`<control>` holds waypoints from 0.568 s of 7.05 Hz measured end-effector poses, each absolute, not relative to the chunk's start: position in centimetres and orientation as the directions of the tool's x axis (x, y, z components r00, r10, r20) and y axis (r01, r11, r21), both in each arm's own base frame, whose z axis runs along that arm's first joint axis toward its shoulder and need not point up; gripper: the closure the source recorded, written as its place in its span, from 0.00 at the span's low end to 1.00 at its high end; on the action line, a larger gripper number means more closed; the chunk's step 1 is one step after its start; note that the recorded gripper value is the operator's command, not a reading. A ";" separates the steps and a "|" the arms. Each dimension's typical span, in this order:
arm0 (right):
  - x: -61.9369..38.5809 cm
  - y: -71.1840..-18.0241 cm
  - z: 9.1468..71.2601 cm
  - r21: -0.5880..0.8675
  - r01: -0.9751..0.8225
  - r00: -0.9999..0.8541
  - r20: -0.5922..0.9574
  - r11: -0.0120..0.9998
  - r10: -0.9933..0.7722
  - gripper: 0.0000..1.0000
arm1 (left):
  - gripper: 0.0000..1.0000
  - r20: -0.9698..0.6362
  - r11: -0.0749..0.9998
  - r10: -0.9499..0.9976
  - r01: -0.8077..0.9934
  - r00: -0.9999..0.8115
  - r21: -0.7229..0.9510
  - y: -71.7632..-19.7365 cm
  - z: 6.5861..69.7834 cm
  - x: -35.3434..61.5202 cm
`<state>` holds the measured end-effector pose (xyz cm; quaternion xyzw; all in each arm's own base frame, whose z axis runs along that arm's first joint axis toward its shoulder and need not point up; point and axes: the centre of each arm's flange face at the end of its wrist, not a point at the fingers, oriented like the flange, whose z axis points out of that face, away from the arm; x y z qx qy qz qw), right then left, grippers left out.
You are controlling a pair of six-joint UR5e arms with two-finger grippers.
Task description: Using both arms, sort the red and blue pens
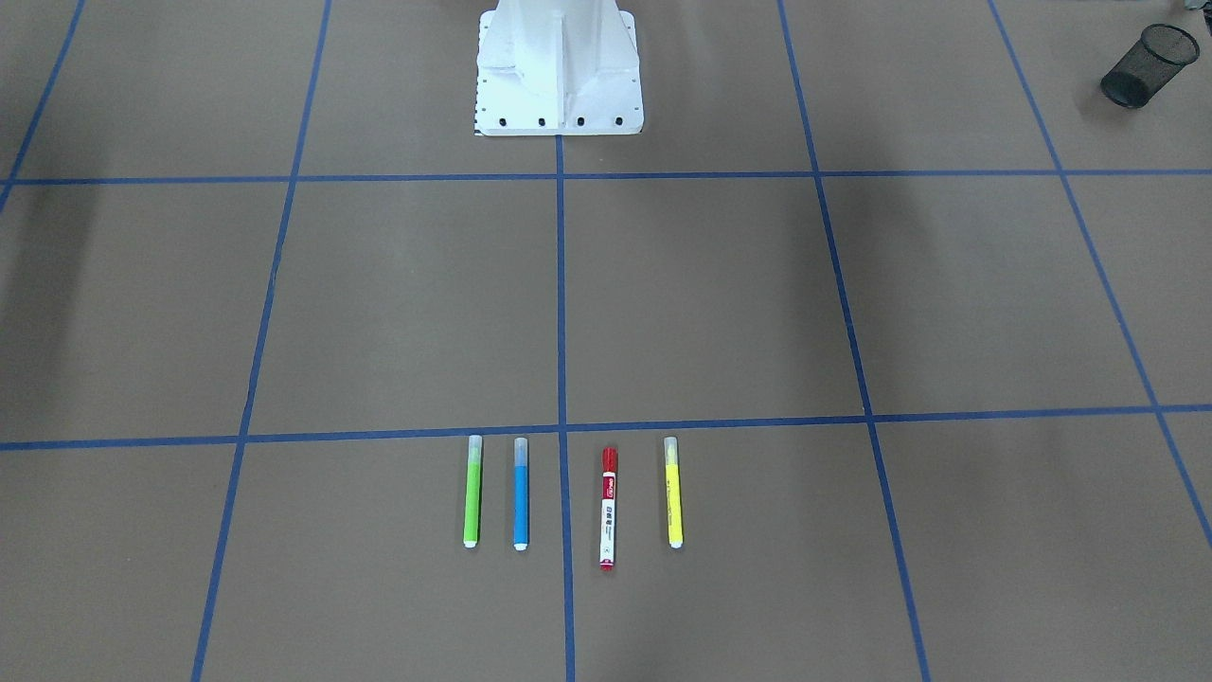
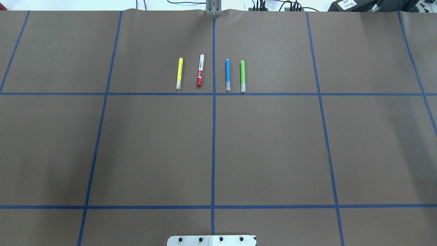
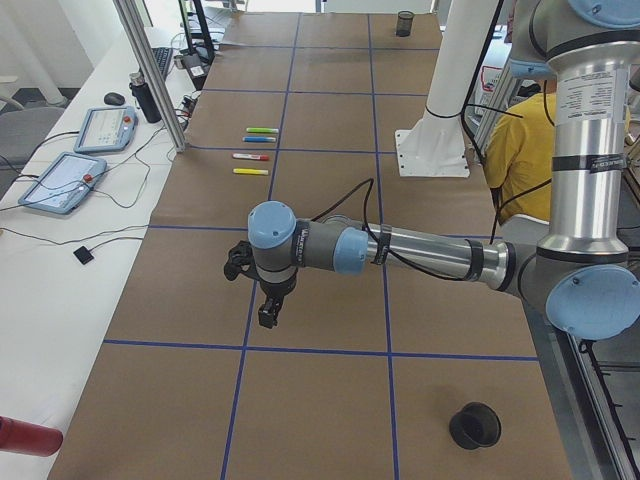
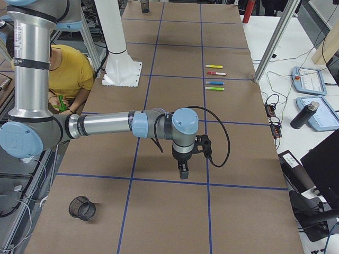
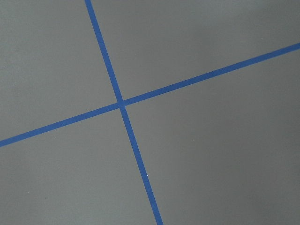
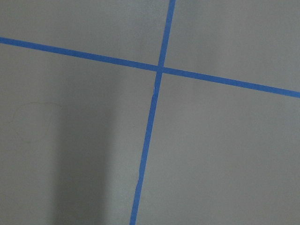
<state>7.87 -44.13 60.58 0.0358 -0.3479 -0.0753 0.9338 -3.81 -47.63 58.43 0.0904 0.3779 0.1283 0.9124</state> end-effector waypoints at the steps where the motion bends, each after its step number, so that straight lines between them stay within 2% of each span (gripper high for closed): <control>1: 7.9 -44.1 60.6 0.120 0.115 0.746 0.645 0.986 -0.166 0.00 | 0.00 -0.665 0.950 0.304 -0.163 0.682 0.266 -47.4 58.2 -4.0; 4: 7.9 -44.2 60.3 0.131 0.121 0.747 0.641 0.984 -0.178 0.00 | 0.00 -0.661 0.946 0.312 -0.162 0.682 0.280 -47.8 57.4 -3.8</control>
